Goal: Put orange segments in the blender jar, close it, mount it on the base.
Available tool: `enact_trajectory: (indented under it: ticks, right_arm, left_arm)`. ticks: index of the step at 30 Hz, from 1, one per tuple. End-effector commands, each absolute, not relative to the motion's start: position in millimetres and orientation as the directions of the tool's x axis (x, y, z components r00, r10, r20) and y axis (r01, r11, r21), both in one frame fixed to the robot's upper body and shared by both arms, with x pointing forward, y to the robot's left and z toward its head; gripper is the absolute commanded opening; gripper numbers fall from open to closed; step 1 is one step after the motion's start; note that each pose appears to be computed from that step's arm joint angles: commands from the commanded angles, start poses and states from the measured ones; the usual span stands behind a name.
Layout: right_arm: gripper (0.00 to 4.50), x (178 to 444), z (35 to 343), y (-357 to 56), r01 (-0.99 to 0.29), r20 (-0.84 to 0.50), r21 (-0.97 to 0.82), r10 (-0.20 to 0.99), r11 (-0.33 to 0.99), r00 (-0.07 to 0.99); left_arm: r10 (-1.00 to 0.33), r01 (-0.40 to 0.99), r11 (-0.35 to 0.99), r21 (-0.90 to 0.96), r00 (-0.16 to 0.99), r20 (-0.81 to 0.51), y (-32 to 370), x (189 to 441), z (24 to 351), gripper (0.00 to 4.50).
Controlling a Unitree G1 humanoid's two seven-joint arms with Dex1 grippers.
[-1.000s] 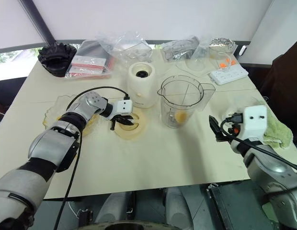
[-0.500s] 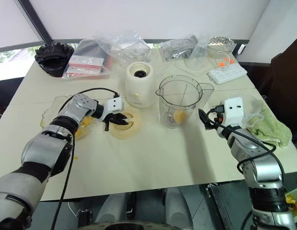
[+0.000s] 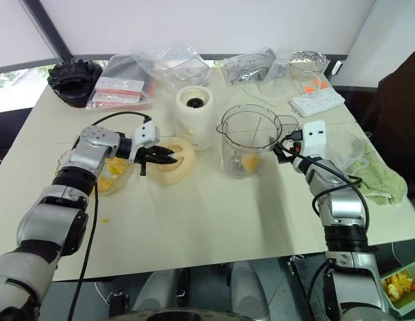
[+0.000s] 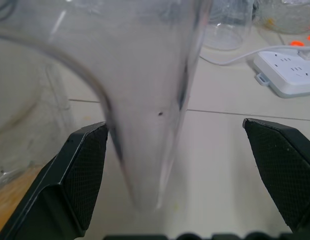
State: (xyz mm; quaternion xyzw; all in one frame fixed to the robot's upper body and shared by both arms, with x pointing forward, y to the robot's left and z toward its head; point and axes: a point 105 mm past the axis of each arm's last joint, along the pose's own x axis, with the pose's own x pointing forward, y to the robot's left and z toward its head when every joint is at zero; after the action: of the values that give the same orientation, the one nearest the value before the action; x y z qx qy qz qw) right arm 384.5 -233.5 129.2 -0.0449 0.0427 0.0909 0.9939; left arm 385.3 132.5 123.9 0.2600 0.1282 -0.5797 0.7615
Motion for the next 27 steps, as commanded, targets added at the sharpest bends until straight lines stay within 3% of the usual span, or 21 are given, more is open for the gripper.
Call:
enact_trajectory:
  ticks: [1, 3, 8, 15, 19, 23, 27]
  right_arm:
    - [4.24, 393.0, 144.5, -229.4, -0.198, -0.029, -0.093, 0.196, 0.976, 0.98]
    - [3.63, 396.8, 144.2, -227.9, -0.201, -0.027, -0.091, 0.199, 0.975, 0.98]
    - [1.01, 403.5, 148.1, -220.4, -0.218, -0.013, -0.089, 0.218, 0.972, 0.976]
    - [1.01, 400.0, 159.3, -193.7, -0.279, 0.021, -0.076, 0.282, 0.957, 0.959]
    - [1.01, 387.2, 161.2, -151.1, -0.35, 0.041, -0.057, 0.352, 0.935, 0.935]
    - [1.01, 381.2, 159.8, -130.1, -0.367, 0.044, -0.036, 0.368, 0.93, 0.929]
    - [1.01, 380.6, 155.1, -118.8, -0.363, 0.039, -0.028, 0.364, 0.931, 0.931]
  left_arm:
    - [-0.833, 0.924, 0.223, 0.311, 0.347, -0.432, 136.4, 384.9, 150.1, 0.25]
    - [-0.832, 0.912, 0.245, 0.328, 0.372, -0.411, 139.5, 383.9, 158.0, 0.25]
    - [-0.826, 0.882, 0.322, 0.343, 0.439, -0.354, 160.7, 381.9, 191.7, 0.25]
    - [-0.832, 0.841, 0.371, 0.395, 0.49, -0.26, 167.7, 384.7, 270.6, 0.25]
    - [-0.895, 0.847, 0.31, 0.432, 0.413, -0.169, 132.5, 382.8, 327.0, 0.25]
    - [-0.939, 0.875, 0.222, 0.431, 0.311, -0.147, 101.6, 377.6, 340.3, 0.25]
    - [-0.959, 0.915, 0.126, 0.383, 0.211, -0.188, 73.2, 369.1, 331.1, 0.25]
